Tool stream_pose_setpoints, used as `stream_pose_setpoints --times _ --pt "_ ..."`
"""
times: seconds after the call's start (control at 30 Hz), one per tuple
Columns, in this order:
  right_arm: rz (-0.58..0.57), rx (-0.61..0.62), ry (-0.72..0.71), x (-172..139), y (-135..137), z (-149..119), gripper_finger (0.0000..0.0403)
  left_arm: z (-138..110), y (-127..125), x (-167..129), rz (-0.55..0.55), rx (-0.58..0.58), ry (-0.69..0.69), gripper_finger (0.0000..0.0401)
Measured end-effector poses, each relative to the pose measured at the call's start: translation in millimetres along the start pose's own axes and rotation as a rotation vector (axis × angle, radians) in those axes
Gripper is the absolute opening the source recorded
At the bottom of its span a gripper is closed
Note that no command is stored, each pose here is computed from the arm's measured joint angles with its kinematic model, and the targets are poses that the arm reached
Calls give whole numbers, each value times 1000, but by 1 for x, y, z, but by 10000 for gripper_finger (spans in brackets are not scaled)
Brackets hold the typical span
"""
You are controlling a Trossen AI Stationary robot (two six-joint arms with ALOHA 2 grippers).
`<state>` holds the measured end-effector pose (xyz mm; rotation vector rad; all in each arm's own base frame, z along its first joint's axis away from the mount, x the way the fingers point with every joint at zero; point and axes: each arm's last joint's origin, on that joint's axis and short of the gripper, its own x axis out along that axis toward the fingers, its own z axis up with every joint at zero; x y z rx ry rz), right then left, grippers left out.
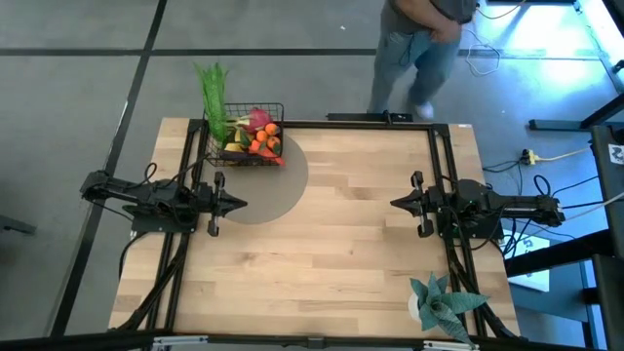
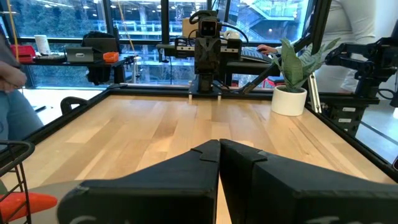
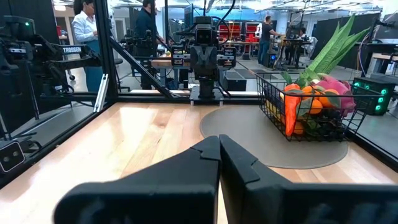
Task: Build produce basket
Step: Return to Home Position
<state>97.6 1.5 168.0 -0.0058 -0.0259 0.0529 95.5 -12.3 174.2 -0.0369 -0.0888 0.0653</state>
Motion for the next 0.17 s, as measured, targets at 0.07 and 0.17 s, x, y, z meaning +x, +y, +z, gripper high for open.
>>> stream_pose_setpoints --times 0.07,0.17 --pt "0 0 0 0 0 0 0 0 0 0 0 0 0 0" --pt "0 0 0 0 0 0 0 0 0 0 0 0 0 0"
